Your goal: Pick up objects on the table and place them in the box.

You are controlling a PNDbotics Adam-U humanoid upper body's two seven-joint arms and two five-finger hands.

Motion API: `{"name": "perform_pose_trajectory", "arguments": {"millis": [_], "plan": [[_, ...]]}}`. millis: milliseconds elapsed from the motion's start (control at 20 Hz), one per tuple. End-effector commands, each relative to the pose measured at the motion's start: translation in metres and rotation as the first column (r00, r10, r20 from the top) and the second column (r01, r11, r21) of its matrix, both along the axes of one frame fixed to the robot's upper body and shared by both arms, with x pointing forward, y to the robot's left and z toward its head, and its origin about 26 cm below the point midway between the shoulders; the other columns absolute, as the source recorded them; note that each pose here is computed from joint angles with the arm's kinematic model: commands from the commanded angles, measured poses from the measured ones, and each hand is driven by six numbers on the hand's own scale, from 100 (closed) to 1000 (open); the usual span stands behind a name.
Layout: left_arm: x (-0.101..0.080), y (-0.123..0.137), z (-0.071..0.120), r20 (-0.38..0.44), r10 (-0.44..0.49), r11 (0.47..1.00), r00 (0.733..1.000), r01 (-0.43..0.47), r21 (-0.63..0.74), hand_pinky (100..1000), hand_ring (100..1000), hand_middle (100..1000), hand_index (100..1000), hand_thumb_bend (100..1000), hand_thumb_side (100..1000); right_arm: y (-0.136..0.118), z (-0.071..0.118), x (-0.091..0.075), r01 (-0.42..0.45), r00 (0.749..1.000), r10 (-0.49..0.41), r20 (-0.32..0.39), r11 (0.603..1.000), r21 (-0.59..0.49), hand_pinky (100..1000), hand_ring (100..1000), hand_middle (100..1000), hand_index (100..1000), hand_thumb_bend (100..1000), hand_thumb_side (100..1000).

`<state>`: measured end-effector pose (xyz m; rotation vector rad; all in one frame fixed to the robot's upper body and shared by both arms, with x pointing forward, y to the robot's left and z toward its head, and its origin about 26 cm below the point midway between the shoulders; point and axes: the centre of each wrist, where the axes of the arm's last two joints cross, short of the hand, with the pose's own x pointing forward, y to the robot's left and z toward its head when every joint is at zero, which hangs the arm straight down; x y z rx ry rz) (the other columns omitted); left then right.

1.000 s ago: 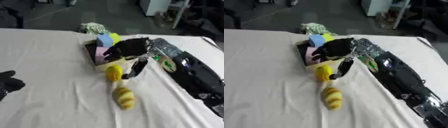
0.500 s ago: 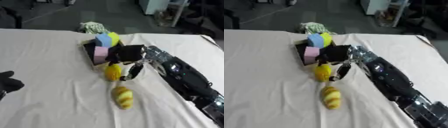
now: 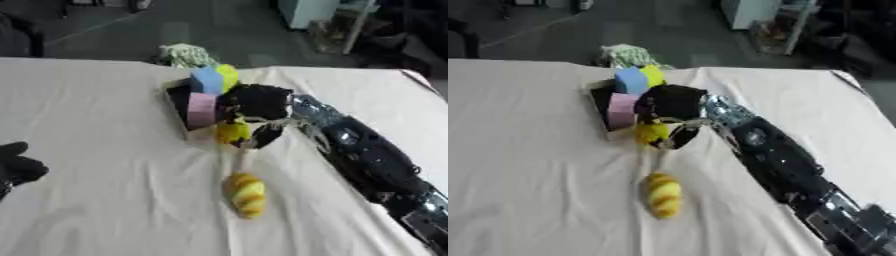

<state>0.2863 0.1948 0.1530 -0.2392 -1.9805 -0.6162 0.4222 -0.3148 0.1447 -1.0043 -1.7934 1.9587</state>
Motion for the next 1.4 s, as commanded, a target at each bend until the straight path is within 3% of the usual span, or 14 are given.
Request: {"name": "perform_pose_trajectory", "arguments": {"millis": [50, 400, 750, 950, 1400], "plan": [[-0.002, 0.0, 0.006, 0.025, -0.002, 1.0, 1.0, 0.002, -0.002, 815, 716, 631, 838, 100, 729, -0.015, 0.021, 0.005, 0.054, 0.998, -0.057, 0.022, 0.992, 0.116, 793, 774, 702, 441, 100, 200], [-0.002, -0.001, 0.006, 0.023, -0.015, 1.0, 1.0, 0.015, -0.002, 816, 718, 632, 839, 100, 729, -0.023, 0.042, 0.026, 0.202, 0.979, -0.191, -0.065, 0.929, 0.31, 769, 738, 654, 471, 100, 129], [-0.002, -0.003, 0.007, 0.022, -0.03, 1.0, 0.999, 0.03, -0.005, 818, 718, 633, 839, 100, 730, -0.022, 0.027, 0.043, 0.391, 0.921, -0.354, -0.165, 0.841, 0.373, 763, 735, 662, 552, 100, 141], [-0.002, -0.004, 0.007, 0.022, -0.036, 0.999, 0.999, 0.037, -0.007, 818, 719, 633, 839, 100, 731, -0.02, 0.021, 0.048, 0.455, 0.889, -0.428, -0.16, 0.803, 0.385, 761, 738, 677, 660, 100, 142], [-0.002, -0.004, 0.008, 0.019, -0.037, 0.999, 0.999, 0.037, -0.009, 819, 719, 632, 839, 100, 732, -0.019, 0.016, 0.047, 0.472, 0.881, -0.459, -0.118, 0.828, 0.303, 791, 785, 754, 919, 100, 171]]}}
